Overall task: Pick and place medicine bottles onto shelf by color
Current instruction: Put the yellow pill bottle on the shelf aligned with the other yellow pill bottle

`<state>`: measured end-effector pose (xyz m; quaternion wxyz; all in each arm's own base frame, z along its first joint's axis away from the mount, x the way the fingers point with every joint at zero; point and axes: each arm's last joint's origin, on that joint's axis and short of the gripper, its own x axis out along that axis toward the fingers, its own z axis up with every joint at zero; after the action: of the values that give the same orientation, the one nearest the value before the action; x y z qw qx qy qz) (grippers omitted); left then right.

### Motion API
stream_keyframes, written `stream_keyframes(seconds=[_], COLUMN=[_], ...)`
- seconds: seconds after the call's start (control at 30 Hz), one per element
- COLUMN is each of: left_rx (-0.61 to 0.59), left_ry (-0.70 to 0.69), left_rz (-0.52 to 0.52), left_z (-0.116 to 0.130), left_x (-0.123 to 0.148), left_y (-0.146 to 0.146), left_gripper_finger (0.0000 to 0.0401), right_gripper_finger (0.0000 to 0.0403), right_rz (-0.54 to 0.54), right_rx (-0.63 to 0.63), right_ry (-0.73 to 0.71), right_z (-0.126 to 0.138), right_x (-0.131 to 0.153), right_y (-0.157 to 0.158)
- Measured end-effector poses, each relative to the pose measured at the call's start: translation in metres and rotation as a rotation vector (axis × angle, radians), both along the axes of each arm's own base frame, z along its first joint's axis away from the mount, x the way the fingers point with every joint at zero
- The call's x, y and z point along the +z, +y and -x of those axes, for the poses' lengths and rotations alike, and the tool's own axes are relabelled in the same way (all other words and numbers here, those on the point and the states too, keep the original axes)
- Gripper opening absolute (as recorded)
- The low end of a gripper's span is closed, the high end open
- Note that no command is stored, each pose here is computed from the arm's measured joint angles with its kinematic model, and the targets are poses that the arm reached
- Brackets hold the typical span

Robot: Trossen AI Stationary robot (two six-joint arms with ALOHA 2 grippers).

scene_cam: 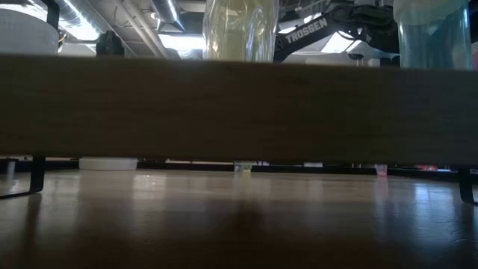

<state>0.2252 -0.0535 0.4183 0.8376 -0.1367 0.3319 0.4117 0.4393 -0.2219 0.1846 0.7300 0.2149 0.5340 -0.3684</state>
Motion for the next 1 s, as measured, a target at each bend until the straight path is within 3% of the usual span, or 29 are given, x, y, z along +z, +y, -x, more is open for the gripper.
stream_keyframes(seconds=[0.3,0.5,0.77,1.0], left_rx=[0.000,-0.001,-0.020,-0.073], left_ry=[0.000,0.000,0.005,-0.008], left_rz=[0.000,0.001,0.013,0.012], left_z=[0.000,0.000,0.001,0.009], left_x=[0.000,0.000,0.000,0.003], left_y=[0.000,0.000,-0.004,-0.013], left_gripper_finger=[0.0186,0.0186,0.0186,0.0186], right_gripper_finger=[0.0123,0.0122,0.0121,0.0121], right_rz=[-0.004,0.005,0.042,-0.061], right_rx=[0.070,0.195,0.494,0.832], right_ry=[0.049,0.071,0.071,0.059], right_z=[0.000,-0.011,-0.028,-0.034], right_x=[0.005,0.027,0.065,0.069], right_y=[0.007,0.035,0.094,0.156])
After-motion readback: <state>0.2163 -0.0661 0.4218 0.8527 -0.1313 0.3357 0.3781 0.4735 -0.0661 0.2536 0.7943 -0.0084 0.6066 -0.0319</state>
